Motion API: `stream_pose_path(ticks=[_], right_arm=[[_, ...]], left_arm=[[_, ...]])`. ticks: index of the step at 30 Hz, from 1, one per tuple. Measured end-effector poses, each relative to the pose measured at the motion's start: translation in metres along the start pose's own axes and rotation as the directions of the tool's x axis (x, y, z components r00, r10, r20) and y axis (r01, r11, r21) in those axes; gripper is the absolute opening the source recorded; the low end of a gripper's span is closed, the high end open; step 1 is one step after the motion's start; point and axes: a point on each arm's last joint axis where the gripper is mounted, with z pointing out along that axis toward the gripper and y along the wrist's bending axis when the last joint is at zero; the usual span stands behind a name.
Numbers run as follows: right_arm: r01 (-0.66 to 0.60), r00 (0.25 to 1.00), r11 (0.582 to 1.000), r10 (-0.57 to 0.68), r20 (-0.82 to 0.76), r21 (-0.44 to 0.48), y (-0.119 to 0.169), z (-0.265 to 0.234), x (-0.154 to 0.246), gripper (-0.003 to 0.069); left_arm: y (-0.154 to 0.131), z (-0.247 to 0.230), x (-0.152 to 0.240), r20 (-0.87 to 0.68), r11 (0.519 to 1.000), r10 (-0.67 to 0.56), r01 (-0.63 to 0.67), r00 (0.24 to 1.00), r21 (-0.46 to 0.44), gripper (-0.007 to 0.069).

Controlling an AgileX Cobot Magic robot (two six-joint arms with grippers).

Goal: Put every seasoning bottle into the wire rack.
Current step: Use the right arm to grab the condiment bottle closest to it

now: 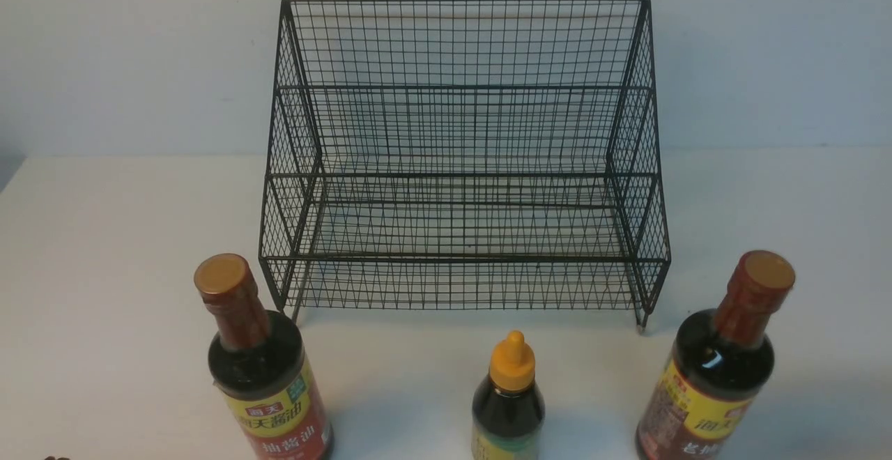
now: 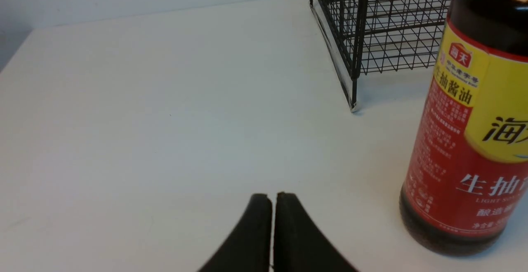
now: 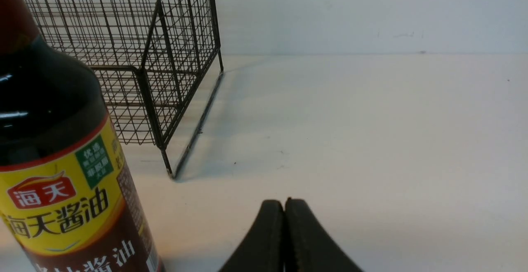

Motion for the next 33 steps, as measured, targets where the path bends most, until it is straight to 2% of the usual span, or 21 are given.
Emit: stream_pose_path(ticks=[5,13,33], right_arm=[[0.019,1.000,1.000,-0.019,0.001,0.003,-0.0003,0.0000,-0.0001,-0.0015],[0.129,0.992,0.991,-0.129,0.005,0.032,-0.0028,0.0000,-0.0008,-0.0015],[0.118,0.993,0.992,-0.119,0.013,0.031,-0.0027,0.0001,-0.0010,-0.0015]], left_arm=[[0.0000,0.0000,0.0000,0.000,1.000,0.000,0.000,1.000,0.000,-0.0004],[0.0000,0.0000,0.0000,0.000,1.000,0.000,0.000,1.000,0.000,-0.0004],[0.0000,0.0000,0.0000,0.000,1.000,0.000,0.000,1.000,0.000,-0.0004]])
